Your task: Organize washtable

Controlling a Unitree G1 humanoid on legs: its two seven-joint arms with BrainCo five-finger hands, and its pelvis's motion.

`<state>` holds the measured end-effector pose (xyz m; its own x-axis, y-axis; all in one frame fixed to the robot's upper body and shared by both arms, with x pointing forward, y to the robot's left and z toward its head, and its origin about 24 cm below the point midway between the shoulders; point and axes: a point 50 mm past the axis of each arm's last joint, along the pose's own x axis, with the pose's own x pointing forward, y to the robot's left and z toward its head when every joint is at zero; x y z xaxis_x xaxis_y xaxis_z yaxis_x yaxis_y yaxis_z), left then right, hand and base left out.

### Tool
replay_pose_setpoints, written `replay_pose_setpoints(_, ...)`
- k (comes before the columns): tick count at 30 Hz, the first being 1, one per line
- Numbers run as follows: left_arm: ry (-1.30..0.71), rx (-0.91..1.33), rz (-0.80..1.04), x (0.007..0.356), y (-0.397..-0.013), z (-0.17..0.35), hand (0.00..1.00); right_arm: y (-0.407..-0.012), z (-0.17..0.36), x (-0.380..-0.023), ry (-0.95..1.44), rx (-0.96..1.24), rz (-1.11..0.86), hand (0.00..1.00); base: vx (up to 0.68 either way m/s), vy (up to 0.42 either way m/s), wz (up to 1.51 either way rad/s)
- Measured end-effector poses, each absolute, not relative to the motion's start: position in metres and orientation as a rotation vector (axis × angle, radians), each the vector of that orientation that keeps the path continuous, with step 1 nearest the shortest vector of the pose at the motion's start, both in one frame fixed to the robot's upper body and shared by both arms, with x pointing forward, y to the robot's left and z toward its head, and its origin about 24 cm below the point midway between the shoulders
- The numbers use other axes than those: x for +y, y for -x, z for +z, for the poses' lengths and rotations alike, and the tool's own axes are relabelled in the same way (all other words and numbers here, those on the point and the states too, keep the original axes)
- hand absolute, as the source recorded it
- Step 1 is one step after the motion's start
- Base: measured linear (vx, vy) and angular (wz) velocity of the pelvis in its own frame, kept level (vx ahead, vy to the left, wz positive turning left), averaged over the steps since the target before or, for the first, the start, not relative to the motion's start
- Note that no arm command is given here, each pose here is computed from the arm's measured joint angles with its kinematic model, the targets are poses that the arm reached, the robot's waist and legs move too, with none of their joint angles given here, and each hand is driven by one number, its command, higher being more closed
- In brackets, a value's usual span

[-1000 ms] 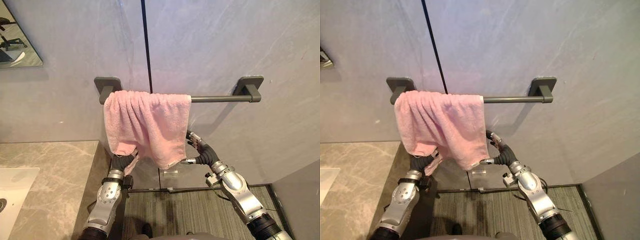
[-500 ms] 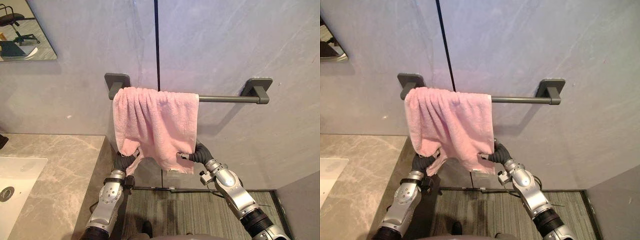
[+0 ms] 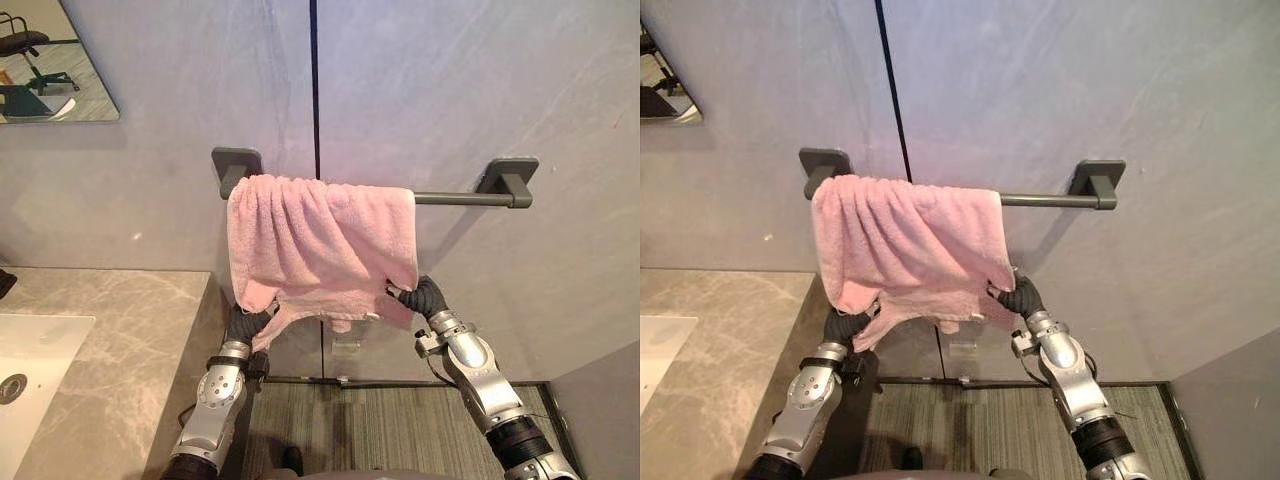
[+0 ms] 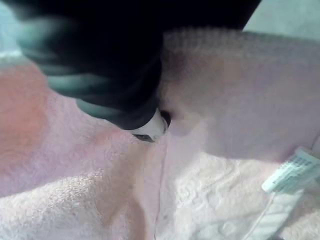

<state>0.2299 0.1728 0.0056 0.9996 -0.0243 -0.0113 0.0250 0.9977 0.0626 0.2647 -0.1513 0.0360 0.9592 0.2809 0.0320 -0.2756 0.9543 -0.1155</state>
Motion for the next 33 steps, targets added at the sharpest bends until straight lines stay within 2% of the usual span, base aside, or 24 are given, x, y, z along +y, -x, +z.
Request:
replay_pose_setpoints(7, -0.033, 0.006, -0.044, 0.166, -0.230, 0.006, 1.00, -0.259, 0.032, -0.164, 0.085, -0.037, 0.214, 1.00, 0.00, 0.000, 0.00)
replay_pose_setpoints(33, 0.011, 0.003, -0.084, 0.154, -0.230, 0.005, 1.00, -0.256, 0.027, -0.176, 0.037, -0.026, 0.113, 1.00, 0.00, 0.000, -0.01)
